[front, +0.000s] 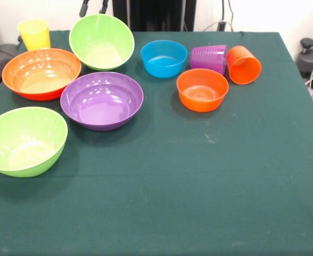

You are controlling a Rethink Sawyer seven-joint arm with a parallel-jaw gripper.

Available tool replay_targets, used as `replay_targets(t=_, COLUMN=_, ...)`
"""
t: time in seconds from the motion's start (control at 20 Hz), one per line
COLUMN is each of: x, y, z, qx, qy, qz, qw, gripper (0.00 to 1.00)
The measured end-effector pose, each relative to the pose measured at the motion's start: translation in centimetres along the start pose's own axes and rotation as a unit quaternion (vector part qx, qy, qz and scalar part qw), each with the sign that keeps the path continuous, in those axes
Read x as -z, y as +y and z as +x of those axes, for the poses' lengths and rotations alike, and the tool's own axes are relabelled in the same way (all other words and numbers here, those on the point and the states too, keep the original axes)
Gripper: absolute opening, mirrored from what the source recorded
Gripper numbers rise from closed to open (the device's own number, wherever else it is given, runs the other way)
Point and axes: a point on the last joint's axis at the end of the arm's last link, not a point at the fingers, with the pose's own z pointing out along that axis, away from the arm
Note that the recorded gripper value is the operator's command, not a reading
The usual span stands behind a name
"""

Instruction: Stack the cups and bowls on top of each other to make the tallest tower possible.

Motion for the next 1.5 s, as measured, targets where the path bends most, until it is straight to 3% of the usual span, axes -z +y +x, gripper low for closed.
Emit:
replay_targets(t=0.15, x=0.2, y=-0.1, z=0.4, qx=0.002, qy=0.018, qz=0.000, qw=0.9998, gripper=1.00)
replay_targets(t=0.3, x=0.4, y=-0.2, z=1.3, qx=0.001, qy=0.054, qz=-0.004, qw=0.9985, gripper=1.00)
replay_targets(t=0.55, x=0.5, y=-0.6, z=2.6, qx=-0.008, qy=0.106, qz=-0.008, qw=0.9943, gripper=1.00)
replay_targets(t=1.5, x=0.6, y=-1.1, z=3.0, qx=-0.011, qy=0.115, qz=-0.003, qw=0.9933, gripper=1.00)
